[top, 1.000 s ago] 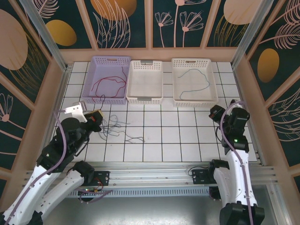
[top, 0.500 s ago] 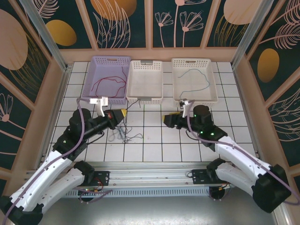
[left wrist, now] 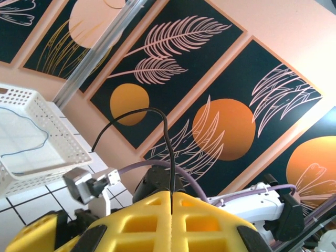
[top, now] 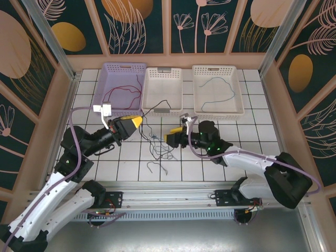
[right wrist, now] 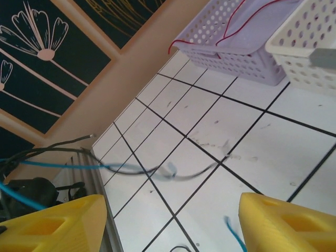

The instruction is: Untangle the cables

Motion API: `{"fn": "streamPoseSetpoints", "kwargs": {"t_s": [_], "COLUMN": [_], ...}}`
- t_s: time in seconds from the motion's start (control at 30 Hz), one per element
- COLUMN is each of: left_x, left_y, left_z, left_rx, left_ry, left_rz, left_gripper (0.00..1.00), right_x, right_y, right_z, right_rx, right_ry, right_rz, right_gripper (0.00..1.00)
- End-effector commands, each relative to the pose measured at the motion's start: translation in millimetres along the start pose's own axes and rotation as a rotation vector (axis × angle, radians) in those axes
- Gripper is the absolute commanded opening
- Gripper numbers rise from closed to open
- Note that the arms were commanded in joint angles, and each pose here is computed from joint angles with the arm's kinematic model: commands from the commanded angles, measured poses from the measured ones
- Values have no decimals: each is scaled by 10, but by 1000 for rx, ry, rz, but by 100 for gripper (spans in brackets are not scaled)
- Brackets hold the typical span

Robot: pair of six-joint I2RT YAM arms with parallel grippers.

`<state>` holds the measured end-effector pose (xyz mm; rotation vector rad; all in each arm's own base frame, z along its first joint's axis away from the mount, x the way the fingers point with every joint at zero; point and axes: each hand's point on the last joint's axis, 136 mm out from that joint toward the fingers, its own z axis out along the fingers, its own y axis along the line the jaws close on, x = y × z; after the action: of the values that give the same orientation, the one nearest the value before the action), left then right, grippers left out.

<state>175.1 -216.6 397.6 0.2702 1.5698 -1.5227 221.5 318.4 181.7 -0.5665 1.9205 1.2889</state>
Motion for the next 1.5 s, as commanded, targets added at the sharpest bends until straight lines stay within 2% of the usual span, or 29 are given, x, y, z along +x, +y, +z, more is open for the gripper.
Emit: {"fn": "streamPoseSetpoints", "kwargs": {"t_s": [0.0, 0.2, 0.73, 1.07, 1.47], "left_x": [-20, -29, 53, 52, 74], "left_y": [-108, -97, 35, 32, 64], "left_z": [5, 25, 11, 22, 15], "left_rx": [65, 63, 13, 21, 16], "left_ry": [-8, -8, 9, 8, 6], "left_rz": [1, 0, 5, -4, -8], "left_gripper": [0, 0, 0, 0, 0], "right_x": [-199, 1, -24, 157, 191], "right_y": [230, 430, 672, 766, 885], "right_z": [99, 184, -216, 32, 196], "right_rx": [-70, -148, -205, -272, -333], "right_ry": [-77, -46, -69, 6, 22], "right_rz": [-88, -113, -108, -66, -51], "right_gripper": [68, 68, 69, 64, 55]}}
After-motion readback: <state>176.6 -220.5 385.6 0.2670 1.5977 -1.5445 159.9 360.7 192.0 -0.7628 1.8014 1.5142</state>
